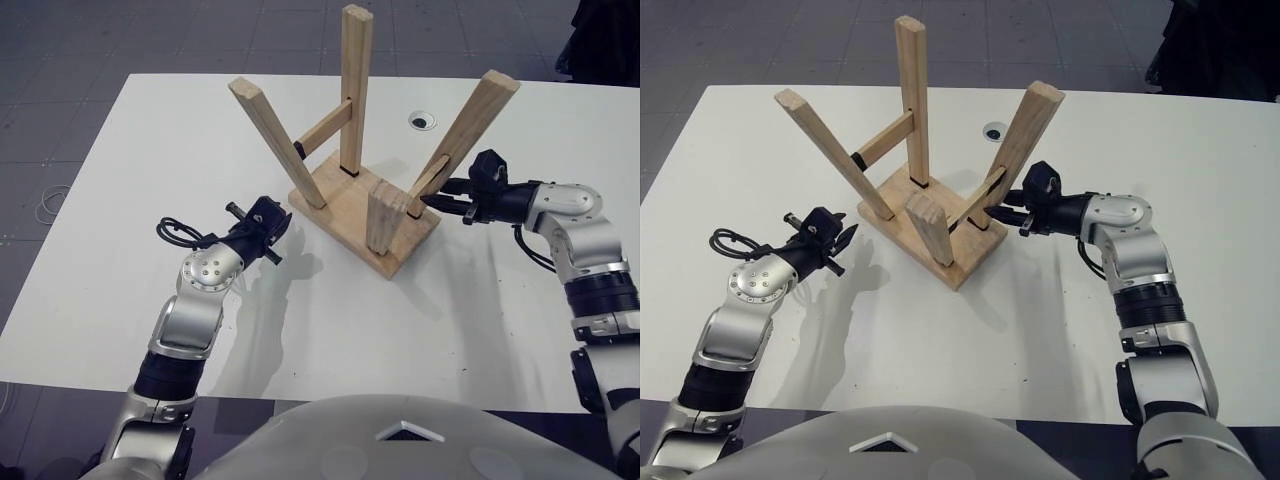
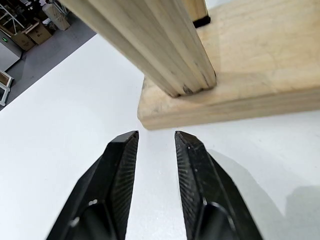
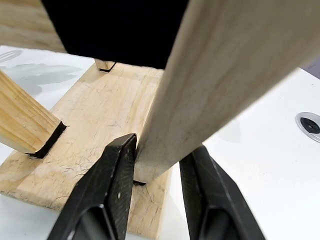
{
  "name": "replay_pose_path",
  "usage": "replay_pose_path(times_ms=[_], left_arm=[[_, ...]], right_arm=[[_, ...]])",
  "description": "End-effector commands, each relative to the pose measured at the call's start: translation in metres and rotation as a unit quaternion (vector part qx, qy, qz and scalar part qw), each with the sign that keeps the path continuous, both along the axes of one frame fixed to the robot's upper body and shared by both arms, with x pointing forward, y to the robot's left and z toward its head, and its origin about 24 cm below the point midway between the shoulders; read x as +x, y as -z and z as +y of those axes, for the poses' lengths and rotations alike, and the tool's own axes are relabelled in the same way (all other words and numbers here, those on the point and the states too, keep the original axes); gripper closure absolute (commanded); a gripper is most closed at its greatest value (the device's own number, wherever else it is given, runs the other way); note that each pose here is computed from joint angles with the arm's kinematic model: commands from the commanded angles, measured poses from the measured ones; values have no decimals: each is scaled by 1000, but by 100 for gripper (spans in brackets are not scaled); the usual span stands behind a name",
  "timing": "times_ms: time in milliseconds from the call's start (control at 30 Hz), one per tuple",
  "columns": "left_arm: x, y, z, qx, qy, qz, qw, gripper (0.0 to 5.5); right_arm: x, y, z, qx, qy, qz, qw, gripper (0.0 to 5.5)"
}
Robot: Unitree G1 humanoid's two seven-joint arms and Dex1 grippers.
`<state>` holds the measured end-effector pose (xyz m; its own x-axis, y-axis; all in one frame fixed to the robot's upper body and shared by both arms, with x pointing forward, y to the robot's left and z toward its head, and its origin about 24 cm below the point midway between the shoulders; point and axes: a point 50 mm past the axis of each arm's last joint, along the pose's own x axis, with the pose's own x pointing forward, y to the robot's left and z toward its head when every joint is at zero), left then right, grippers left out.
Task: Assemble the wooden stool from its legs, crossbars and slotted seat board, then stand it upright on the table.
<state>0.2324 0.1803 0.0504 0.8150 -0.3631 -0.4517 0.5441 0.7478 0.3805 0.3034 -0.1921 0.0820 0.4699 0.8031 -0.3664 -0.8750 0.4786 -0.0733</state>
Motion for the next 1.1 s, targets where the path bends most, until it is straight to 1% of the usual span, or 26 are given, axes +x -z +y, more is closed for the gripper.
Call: replay_pose_path(times_ms=[33, 67, 200, 333, 533, 667, 733, 800, 967, 1100], left_arm=[[-4, 1, 7, 9, -5, 2, 1000, 414], [-4, 2, 8, 9, -8, 2, 1000, 414], [-3, 3, 7, 7, -9, 3, 1000, 414], [-1, 3, 12, 12, -13, 1, 1000, 414], [24, -6, 30, 38, -25, -33, 998, 414], [41, -5, 30, 39, -11, -42, 998, 414], [51, 1, 24, 47, 10, -39, 998, 414], [59, 9, 21, 63, 20, -35, 997, 414], [76, 29, 31, 94, 14, -11, 995, 414], [86, 37, 39, 112, 10, 0, 994, 414]], right_arm=[[-1, -1, -4, -12, 32, -2, 999, 426], [-3, -2, -4, -4, 31, 4, 1000, 391], [-9, -5, 0, 30, 24, 21, 999, 326], [-14, -6, -8, 34, 34, 46, 998, 326], [-32, 2, -40, -23, 45, 77, 996, 326], [-39, 5, -41, -38, 34, 83, 995, 326], [-44, 7, -37, -48, 23, 81, 995, 350], [-48, 9, -32, -54, 14, 80, 995, 388], [-52, 16, -18, -73, -5, 79, 994, 489], [-46, 26, -8, -94, 3, 69, 993, 535]])
